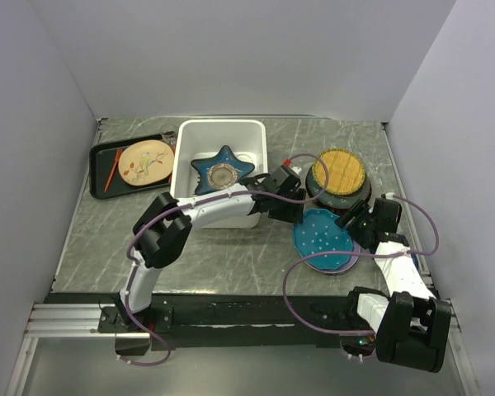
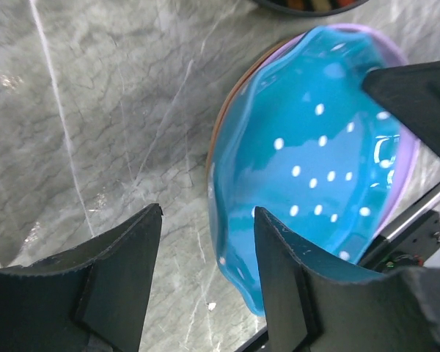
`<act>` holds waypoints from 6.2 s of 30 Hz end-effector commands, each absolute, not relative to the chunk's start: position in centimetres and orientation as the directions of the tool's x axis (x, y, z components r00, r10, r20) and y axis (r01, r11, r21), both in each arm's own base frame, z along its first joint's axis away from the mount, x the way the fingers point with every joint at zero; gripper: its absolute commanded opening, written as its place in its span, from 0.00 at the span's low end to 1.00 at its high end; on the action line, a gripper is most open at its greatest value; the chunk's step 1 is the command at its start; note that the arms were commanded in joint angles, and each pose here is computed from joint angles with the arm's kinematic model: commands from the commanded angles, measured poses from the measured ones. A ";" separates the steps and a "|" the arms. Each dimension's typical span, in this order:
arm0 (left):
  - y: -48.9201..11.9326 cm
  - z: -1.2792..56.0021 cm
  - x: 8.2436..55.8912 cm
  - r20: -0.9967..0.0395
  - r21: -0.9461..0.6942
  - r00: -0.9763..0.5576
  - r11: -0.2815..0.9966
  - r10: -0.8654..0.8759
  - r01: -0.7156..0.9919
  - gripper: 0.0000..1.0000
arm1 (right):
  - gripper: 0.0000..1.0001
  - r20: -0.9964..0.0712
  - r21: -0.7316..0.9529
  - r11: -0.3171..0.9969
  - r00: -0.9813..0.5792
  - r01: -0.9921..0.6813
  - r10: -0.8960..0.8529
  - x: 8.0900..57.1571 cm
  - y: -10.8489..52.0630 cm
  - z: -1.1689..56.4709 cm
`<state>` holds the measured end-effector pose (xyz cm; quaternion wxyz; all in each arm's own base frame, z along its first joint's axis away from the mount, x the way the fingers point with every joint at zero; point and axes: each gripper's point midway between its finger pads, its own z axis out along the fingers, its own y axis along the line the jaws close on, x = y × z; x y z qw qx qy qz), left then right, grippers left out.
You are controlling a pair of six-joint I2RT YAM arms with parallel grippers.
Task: Place the plates into the plastic bin on the countertop
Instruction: Pick up the plate from the corner of the board, then place the plate in the plastic bin.
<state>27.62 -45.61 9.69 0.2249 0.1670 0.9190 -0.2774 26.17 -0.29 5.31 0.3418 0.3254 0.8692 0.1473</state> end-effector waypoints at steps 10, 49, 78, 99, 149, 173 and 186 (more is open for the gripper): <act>-47.6 10.5 27.4 -0.503 -0.493 -0.842 0.735 0.198 0.467 0.50 | 0.76 -0.527 0.521 0.751 -0.540 0.405 0.656 26.9 0.5 6.6; -47.0 13.4 27.1 -0.536 -0.501 -0.825 0.720 0.177 0.480 0.04 | 0.82 -0.572 0.590 0.753 -0.508 0.291 0.644 26.8 1.9 9.9; -46.9 21.4 27.6 -0.637 -0.525 -0.764 0.670 0.100 0.525 0.01 | 0.89 -0.630 0.603 0.768 -0.464 0.214 0.623 27.2 2.1 13.9; -46.8 25.2 27.9 -0.677 -0.539 -0.734 0.644 0.052 0.543 0.01 | 0.89 -0.646 0.612 0.771 -0.452 0.174 0.615 26.6 2.6 15.4; -34.3 33.7 34.7 -0.788 -0.463 -0.599 0.776 -0.140 0.428 0.01 | 0.90 -0.647 0.639 0.761 -0.453 0.116 0.613 25.9 3.7 16.4; -27.9 35.1 37.0 -0.789 -0.502 -0.559 0.793 -0.256 0.345 0.01 | 0.91 -0.635 0.652 0.753 -0.479 0.088 0.606 26.2 4.3 15.7; -23.1 35.5 38.8 -0.787 -0.522 -0.516 0.810 -0.337 0.268 0.01 | 0.91 -0.627 0.656 0.750 -0.489 0.087 0.606 26.3 4.4 15.4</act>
